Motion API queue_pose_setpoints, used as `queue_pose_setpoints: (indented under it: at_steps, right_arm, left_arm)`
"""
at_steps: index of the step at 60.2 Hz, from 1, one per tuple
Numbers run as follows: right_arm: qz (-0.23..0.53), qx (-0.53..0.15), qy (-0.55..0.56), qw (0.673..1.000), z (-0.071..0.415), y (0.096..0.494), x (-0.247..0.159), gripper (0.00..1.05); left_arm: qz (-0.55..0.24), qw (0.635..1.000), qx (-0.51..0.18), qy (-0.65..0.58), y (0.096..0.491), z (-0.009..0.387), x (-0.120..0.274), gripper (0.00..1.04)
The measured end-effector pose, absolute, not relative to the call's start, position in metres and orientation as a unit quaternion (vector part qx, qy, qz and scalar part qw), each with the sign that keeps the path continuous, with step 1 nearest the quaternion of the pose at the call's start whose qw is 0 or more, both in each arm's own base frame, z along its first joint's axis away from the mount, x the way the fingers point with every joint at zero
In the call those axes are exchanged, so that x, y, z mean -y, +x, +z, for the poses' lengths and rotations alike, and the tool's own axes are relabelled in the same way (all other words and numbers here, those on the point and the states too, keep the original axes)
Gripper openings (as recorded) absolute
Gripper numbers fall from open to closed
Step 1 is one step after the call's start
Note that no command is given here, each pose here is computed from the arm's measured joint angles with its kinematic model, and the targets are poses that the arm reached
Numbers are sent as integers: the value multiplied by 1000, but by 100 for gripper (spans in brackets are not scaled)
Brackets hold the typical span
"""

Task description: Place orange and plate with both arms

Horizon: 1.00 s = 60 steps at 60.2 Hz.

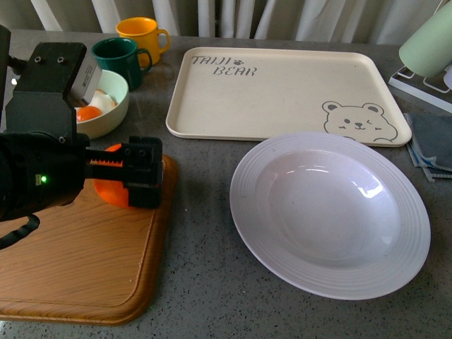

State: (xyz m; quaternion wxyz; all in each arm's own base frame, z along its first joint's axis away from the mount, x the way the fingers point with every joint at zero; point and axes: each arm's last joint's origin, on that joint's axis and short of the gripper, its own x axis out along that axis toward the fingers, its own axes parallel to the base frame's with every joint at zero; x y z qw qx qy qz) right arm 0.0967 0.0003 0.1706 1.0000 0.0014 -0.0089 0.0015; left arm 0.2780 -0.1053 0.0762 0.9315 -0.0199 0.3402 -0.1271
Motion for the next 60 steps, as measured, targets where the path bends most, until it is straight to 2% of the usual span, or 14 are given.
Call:
queue_pose_setpoints:
  at_steps: [17,27,33,47,60]
  right_arm:
    - [2,9,1,1000,171,97,0,96]
    - [2,9,1,1000,171,97,0,96]
    - [2,9,1,1000,171,97,0,96]
    - [2,9,1,1000,171,97,0,96]
    - [2,9,1,1000,171,97,0,96]
  left_arm:
    - [-118,934,-336,-15,285,77,102,95]
    - [-121,935,-333,-13,285,79,102,66]
    - [-134,934,-330,-20,284,86,104,60]
    - [-198,931,-305,-21,279,109,126,58]
    - [-312,906,-286,24,278,116,187,57]
